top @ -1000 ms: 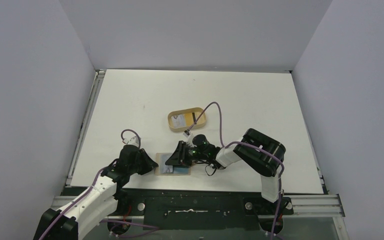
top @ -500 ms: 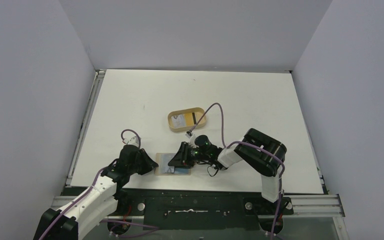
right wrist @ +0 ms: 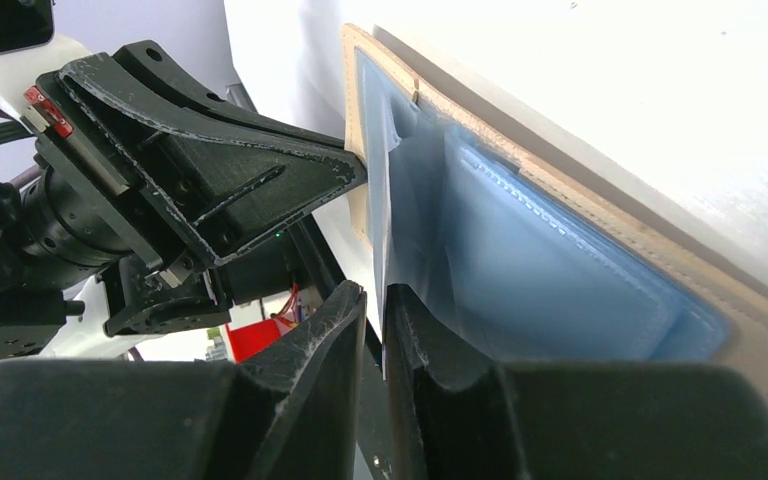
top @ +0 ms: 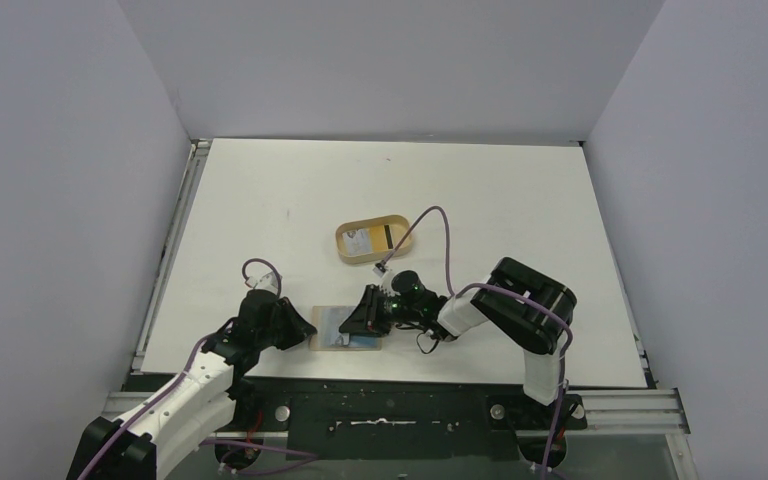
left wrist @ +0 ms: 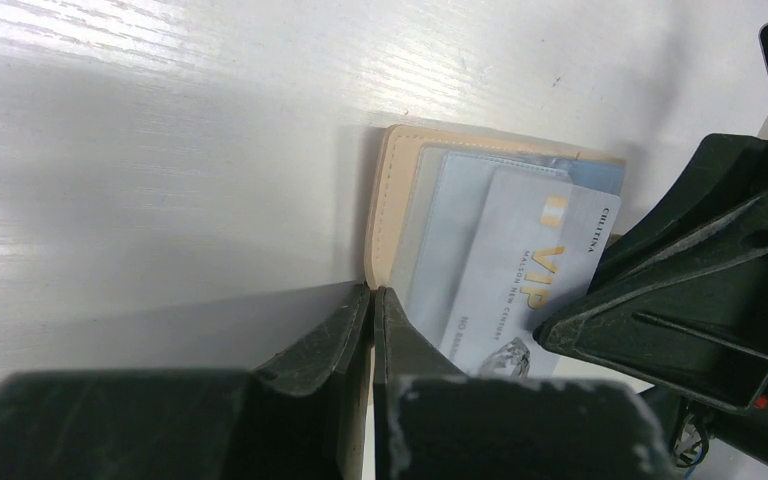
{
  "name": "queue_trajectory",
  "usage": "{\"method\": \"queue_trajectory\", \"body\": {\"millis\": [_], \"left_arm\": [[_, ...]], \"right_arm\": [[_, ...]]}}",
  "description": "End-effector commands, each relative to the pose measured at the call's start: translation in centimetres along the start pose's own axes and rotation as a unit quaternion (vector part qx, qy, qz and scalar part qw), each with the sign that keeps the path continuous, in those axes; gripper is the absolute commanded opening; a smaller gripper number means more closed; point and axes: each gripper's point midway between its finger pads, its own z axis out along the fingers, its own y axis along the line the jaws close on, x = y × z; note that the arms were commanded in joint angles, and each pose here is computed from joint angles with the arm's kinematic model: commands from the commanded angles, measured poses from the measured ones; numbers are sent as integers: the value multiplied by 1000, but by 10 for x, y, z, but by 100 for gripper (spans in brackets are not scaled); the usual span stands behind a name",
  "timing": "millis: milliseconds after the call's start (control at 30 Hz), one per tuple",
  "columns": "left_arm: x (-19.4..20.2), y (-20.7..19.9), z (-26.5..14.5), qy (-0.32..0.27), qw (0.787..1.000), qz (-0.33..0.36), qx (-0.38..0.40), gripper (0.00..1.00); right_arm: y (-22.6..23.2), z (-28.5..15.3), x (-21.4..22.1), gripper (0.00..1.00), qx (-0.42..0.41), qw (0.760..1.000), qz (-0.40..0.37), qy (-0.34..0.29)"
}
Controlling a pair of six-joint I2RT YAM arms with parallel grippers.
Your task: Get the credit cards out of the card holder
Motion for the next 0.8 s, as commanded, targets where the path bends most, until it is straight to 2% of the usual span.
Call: {"method": "queue_trajectory", "body": {"millis": [0, 400, 533, 767], "left_arm": [[9, 12, -1, 18, 999, 11, -24, 0], [10, 12, -1, 19, 999, 11, -25, 0], [9, 12, -2, 18, 999, 12, -25, 0], [9, 12, -1, 18, 999, 12, -25, 0]], "right_arm": [[34, -9, -10, 15, -53, 998, -28, -19], [29, -13, -8, 13, -48, 998, -25, -18], [27, -14, -7, 6, -46, 999, -23, -16], [22, -22, -7, 2, -35, 999, -25, -14]]}}
